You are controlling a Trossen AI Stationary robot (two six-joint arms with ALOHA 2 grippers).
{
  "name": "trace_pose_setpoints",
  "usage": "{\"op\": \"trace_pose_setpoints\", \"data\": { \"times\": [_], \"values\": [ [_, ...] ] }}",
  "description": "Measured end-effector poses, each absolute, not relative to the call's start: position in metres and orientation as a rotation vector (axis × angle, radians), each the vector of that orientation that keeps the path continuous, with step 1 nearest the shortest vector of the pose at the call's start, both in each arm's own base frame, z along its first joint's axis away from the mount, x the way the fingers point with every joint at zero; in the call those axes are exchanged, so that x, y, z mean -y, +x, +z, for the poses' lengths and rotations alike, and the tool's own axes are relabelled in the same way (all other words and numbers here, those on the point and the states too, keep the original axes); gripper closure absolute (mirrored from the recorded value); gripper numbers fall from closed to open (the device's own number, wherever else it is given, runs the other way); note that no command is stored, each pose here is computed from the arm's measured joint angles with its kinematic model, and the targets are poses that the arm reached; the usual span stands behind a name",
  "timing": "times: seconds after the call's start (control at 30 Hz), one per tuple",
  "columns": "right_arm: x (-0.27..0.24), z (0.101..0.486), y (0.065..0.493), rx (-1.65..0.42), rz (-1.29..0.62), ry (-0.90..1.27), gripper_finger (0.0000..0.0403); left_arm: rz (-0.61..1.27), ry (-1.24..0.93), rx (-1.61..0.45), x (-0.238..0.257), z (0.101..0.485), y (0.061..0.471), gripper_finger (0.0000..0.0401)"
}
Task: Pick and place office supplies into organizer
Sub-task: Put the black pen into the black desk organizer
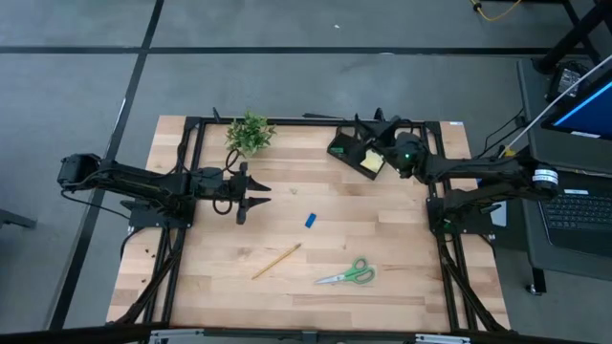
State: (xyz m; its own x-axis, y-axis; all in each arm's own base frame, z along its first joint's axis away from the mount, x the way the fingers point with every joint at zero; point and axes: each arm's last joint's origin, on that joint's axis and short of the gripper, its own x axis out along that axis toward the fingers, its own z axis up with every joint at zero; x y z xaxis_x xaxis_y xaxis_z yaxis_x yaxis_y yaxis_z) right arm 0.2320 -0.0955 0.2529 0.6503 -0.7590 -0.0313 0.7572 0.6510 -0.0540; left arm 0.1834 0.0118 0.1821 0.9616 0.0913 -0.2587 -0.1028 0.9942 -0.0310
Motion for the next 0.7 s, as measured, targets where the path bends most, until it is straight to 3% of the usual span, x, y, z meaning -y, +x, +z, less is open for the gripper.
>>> {"op": "trace_pose_setpoints", "data": {
  "times": [0.7],
  "values": [
    [0.141, 0.191, 0.253, -0.028, -0.958, -0.105, 0.0375, 0.102, -0.042, -0.236, -0.012, 0.184, 0.184, 0.0260]
  ]
}}
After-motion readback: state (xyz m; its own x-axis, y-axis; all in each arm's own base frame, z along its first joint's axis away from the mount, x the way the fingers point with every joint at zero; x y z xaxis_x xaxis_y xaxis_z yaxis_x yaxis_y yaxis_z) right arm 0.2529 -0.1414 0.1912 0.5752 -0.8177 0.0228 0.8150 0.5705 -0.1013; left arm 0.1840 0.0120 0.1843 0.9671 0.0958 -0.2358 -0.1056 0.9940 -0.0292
